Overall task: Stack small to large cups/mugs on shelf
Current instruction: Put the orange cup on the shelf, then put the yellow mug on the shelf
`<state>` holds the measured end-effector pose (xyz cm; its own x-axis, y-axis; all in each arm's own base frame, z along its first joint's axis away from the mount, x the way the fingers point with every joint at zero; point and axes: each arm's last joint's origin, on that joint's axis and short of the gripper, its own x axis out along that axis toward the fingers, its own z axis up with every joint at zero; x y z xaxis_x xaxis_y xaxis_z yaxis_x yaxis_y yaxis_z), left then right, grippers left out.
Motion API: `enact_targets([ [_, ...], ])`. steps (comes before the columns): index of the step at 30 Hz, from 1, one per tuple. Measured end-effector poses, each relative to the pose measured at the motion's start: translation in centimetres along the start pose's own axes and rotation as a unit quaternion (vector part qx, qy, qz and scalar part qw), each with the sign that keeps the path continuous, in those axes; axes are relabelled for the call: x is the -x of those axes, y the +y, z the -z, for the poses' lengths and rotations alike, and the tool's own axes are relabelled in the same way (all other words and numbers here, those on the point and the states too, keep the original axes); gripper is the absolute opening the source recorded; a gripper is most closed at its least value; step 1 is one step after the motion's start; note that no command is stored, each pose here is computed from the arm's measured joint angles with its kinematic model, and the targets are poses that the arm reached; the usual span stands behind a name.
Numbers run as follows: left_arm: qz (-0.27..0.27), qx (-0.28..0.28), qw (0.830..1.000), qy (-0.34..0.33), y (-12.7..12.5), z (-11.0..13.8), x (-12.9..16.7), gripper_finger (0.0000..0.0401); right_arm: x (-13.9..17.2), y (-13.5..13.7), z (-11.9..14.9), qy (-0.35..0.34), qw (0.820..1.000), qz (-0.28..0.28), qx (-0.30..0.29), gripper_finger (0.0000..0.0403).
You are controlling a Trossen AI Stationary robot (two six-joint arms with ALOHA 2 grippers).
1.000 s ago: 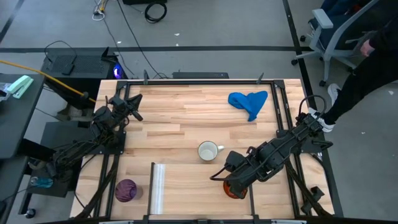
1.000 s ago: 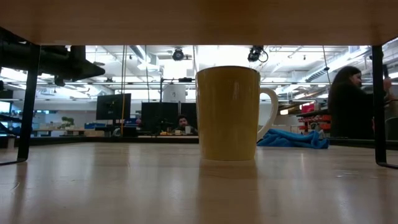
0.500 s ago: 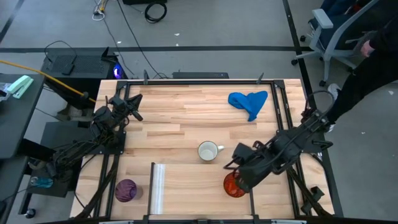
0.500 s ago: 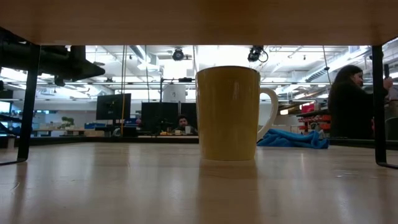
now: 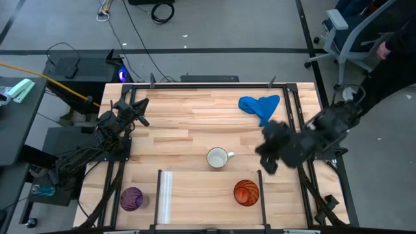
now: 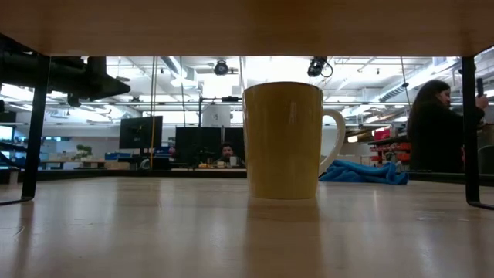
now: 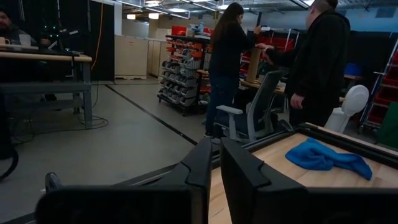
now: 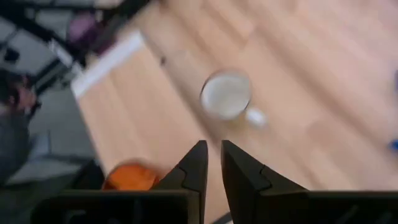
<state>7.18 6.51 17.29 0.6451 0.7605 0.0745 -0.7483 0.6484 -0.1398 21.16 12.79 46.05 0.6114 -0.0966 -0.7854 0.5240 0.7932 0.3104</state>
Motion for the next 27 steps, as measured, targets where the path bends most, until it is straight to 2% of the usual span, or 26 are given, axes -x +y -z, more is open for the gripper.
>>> enact_targets([
  [6,0.000,0.001,1.000,0.000,0.0,0.0,0.0,0.0040,1.1,-3.0,-4.3,-0.123,0.991,0.026,0.037,0.0051],
  [11,0.000,0.001,1.000,-0.002,0.0,0.0,0.0,0.0043,1.5,-4.2,-8.2,-0.211,0.971,0.024,0.107,0.0040],
  [15,0.000,0.005,1.000,-0.003,0.0,-0.1,0.0,0.0039,0.9,-5.4,-11.0,-0.256,0.961,0.042,0.099,0.0031],
  [17,0.001,0.009,1.000,-0.003,0.0,-0.1,0.0,0.0040,-0.5,-6.2,-12.0,-0.222,0.969,0.041,0.103,0.0029],
  [21,0.001,0.010,1.000,-0.005,0.0,-0.1,0.0,0.0043,-5.3,-6.9,-13.6,-0.101,0.988,0.010,0.117,0.0027],
  [24,0.002,0.011,1.000,-0.016,0.0,-0.3,0.0,0.0043,-9.2,-7.0,-14.0,-0.012,0.989,-0.010,0.146,0.0027],
  [27,0.003,-0.001,1.000,-0.026,-0.1,-0.7,0.0,0.0040,-12.1,-7.2,-13.5,0.075,0.984,0.017,0.159,0.0028],
])
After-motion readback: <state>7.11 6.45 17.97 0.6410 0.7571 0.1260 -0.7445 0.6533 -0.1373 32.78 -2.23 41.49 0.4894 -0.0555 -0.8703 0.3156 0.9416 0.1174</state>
